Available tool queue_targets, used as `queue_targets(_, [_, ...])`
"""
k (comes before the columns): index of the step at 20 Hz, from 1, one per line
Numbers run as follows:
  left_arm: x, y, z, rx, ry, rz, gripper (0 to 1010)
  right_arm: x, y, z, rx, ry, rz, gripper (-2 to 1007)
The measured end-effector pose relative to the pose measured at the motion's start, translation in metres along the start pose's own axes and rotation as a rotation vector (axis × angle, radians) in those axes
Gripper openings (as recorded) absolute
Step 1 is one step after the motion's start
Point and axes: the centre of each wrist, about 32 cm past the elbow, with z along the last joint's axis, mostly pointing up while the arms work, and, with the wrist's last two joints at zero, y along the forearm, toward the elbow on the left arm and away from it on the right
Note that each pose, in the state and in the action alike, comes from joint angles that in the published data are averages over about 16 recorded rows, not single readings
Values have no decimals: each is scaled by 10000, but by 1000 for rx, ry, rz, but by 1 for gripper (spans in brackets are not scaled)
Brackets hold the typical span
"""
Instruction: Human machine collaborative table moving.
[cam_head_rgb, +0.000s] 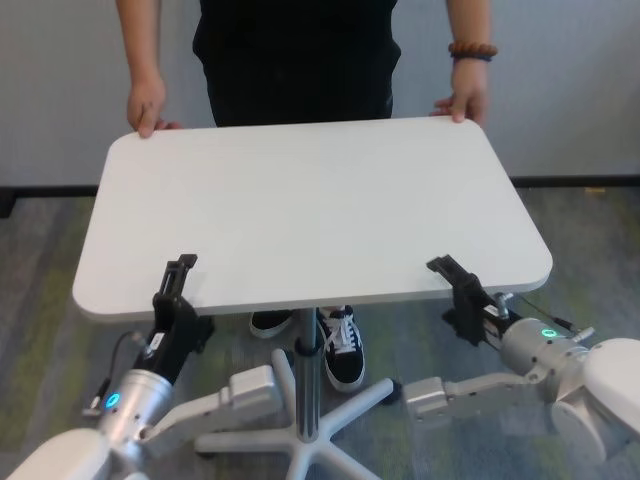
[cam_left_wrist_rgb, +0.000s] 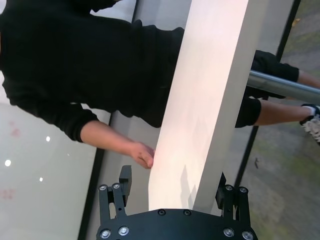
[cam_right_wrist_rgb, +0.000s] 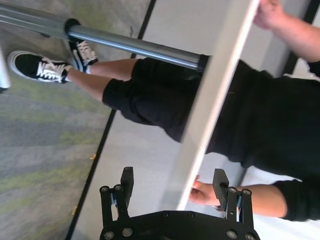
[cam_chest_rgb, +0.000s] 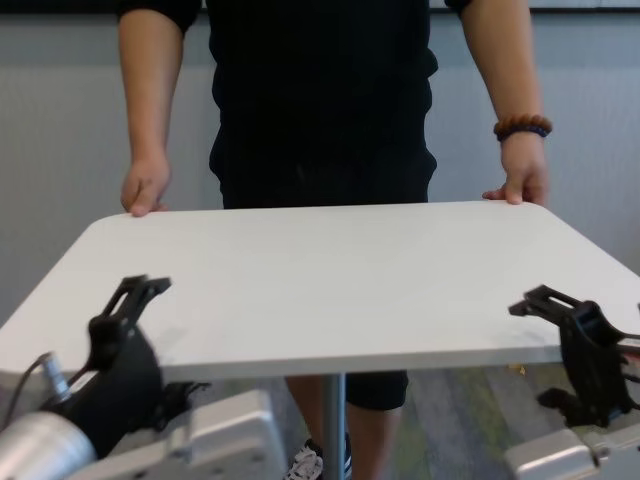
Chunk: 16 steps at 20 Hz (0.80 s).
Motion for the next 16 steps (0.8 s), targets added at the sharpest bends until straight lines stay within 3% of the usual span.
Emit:
queue_targets(8, [61, 396, -80, 26, 52, -23, 1001, 32, -193, 249, 19, 27, -14, 1001])
queue_targets(16, [93, 642, -138, 49, 89, -47, 1000, -5, -367, 364, 28, 73, -23, 1001])
